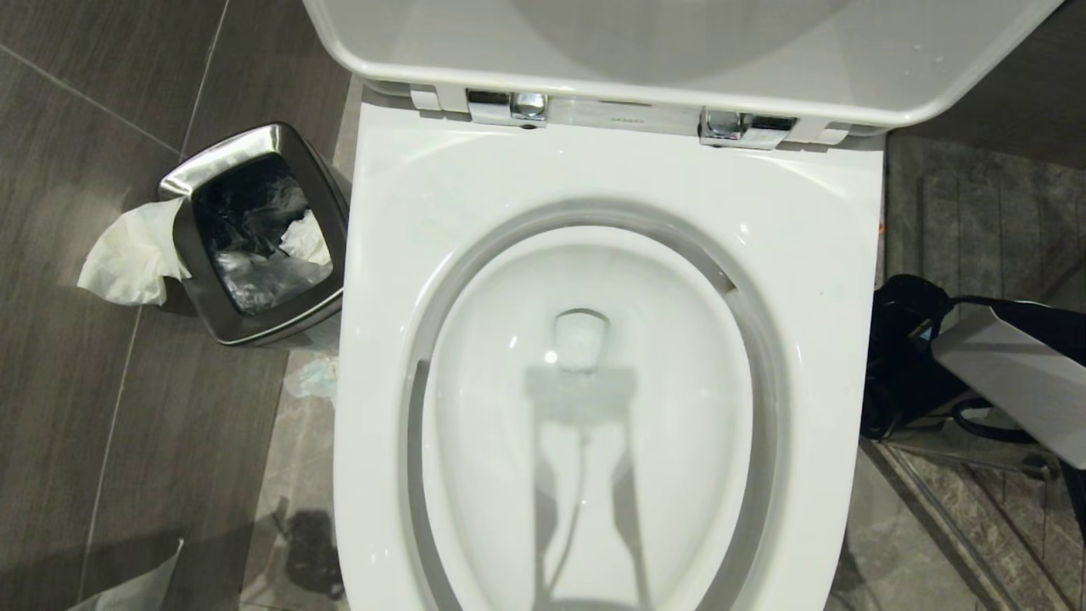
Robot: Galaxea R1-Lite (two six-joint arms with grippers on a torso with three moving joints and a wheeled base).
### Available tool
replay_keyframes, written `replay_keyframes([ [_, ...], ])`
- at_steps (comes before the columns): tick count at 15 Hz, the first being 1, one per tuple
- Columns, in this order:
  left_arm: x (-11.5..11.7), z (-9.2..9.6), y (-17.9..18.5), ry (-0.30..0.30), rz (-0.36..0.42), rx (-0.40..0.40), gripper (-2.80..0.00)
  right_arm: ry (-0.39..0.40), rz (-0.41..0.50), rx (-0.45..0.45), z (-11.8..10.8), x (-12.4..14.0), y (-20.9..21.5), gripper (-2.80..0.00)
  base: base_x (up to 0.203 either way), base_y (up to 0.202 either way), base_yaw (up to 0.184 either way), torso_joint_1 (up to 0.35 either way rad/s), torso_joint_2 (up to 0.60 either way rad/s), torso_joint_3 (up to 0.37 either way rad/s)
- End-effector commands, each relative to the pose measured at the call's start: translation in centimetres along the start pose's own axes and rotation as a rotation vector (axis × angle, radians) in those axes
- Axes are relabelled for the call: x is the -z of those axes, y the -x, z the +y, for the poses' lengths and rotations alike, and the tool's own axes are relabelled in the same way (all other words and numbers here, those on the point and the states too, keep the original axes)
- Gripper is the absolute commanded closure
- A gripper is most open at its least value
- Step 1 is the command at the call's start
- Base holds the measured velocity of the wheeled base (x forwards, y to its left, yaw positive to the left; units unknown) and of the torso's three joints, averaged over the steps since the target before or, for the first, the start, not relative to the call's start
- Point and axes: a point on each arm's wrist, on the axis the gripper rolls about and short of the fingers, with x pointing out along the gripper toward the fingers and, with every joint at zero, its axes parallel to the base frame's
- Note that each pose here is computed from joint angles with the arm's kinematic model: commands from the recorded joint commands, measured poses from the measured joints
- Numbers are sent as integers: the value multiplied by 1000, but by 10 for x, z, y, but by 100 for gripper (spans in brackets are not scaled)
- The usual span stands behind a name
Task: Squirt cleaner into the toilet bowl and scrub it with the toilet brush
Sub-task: Pour in the cleaning agent
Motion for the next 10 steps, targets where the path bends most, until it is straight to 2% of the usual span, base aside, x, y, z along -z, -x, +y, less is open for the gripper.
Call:
replay_keyframes([
  [1,0,0,0,0,1,-1,0,4,-7,0,0,0,0,-280,0,0,0,0,0,0],
  [10,0,0,0,0,2,-1,0,3,3,-3,1,6,1,-280,0,0,0,0,0,0],
])
